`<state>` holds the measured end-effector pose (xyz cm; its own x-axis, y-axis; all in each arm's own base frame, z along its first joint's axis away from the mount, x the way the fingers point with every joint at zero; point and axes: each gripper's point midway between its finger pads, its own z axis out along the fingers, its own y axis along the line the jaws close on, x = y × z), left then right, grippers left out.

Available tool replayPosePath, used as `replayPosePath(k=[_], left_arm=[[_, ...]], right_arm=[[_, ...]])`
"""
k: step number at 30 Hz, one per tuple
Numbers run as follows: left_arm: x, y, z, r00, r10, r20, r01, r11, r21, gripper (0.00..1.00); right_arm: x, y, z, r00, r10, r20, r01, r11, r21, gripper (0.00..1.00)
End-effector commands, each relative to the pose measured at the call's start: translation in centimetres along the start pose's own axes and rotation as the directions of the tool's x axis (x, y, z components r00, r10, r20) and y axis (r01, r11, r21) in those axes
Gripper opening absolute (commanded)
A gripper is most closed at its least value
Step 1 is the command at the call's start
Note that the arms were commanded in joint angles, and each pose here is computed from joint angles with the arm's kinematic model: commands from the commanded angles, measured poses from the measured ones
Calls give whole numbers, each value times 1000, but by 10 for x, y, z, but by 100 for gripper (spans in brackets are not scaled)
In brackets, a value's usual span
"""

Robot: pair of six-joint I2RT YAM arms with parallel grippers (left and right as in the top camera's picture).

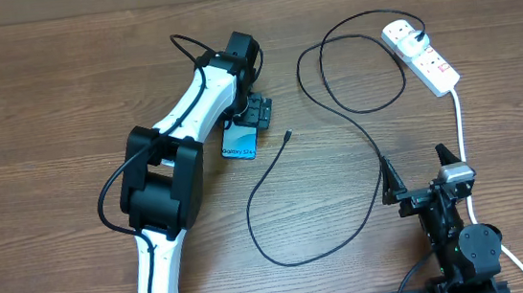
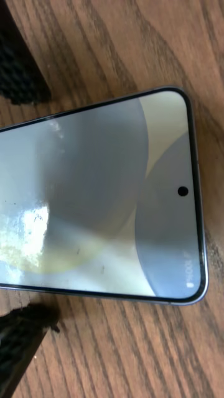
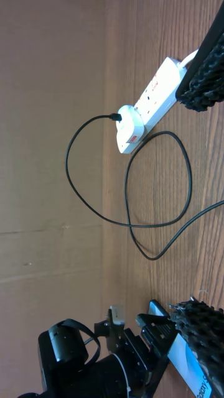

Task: Plug charger to phone and switch on socket
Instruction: 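Close the left gripper on the phone's top edge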

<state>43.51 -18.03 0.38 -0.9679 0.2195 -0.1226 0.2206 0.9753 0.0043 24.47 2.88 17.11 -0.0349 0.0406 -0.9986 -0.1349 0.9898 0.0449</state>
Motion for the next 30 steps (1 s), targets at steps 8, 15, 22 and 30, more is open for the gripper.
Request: replayPosePath(k=[8, 15, 22, 30], left_arm=[[8, 3, 14, 999, 27, -41, -27, 999, -17, 96], [11, 6, 14, 998, 23, -53, -24, 999, -23, 96], [12, 11, 14, 998, 23, -58, -26, 998, -54, 93], [12, 9, 14, 998, 23, -58, -25, 999, -43, 91]], right_arm=[[1, 0, 0, 1000, -8, 5, 8, 1000, 3, 100], [1, 0, 0, 1000, -8, 5, 8, 1000, 3, 100], [1, 0, 0, 1000, -8, 5, 8, 1000, 3, 100], [1, 0, 0, 1000, -8, 5, 8, 1000, 4, 100]])
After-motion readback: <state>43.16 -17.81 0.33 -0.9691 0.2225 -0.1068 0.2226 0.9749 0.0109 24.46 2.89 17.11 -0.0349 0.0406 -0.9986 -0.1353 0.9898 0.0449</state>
